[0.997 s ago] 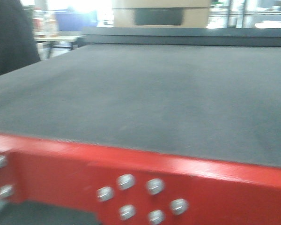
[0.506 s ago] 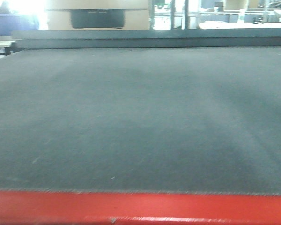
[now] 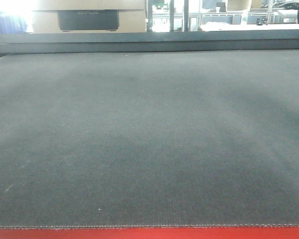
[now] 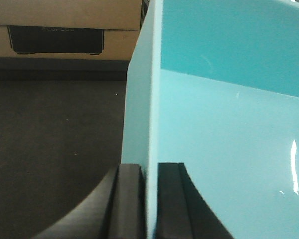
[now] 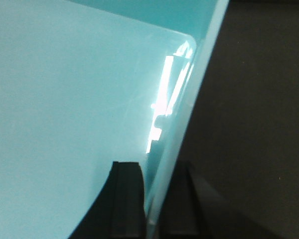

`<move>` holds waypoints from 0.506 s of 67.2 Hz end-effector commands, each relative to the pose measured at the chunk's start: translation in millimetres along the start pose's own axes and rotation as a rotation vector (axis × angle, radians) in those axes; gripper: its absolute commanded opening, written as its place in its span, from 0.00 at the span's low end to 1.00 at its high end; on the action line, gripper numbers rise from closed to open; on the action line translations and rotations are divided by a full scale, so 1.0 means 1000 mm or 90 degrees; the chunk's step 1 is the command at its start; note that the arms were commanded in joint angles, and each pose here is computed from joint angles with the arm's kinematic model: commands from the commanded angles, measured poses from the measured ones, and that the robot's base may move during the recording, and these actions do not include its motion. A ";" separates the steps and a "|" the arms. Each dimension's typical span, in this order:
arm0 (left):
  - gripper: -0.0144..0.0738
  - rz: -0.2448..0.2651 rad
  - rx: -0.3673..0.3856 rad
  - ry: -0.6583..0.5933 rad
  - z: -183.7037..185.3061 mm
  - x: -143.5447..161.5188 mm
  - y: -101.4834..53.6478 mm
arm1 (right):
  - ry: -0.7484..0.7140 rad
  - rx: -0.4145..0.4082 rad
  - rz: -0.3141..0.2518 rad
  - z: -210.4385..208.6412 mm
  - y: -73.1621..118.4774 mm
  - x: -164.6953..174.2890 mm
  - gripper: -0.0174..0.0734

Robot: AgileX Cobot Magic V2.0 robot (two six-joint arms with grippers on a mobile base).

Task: Fetch blue bin and place on conveyor start
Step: 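Hold the bin with both grippers while approaching the red-framed conveyor table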

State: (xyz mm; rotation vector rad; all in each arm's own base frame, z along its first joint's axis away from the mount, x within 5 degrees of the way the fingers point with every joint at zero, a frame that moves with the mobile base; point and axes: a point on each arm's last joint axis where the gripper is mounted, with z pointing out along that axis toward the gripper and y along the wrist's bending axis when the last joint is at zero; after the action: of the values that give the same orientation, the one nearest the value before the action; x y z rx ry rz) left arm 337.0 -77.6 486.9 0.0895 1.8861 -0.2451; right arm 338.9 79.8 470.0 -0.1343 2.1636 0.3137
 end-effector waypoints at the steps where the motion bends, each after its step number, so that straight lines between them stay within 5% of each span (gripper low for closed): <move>1: 0.04 -0.010 0.013 -0.053 -0.009 -0.011 -0.002 | -0.033 0.006 -0.027 -0.009 0.000 -0.006 0.02; 34: 0.04 -0.010 0.013 -0.053 -0.009 -0.011 -0.002 | -0.033 0.006 -0.027 -0.009 0.000 -0.006 0.02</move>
State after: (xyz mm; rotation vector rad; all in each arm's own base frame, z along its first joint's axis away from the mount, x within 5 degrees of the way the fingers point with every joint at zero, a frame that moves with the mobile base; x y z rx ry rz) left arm 337.0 -77.6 486.9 0.0895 1.8861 -0.2451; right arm 338.9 79.8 470.0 -0.1343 2.1636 0.3137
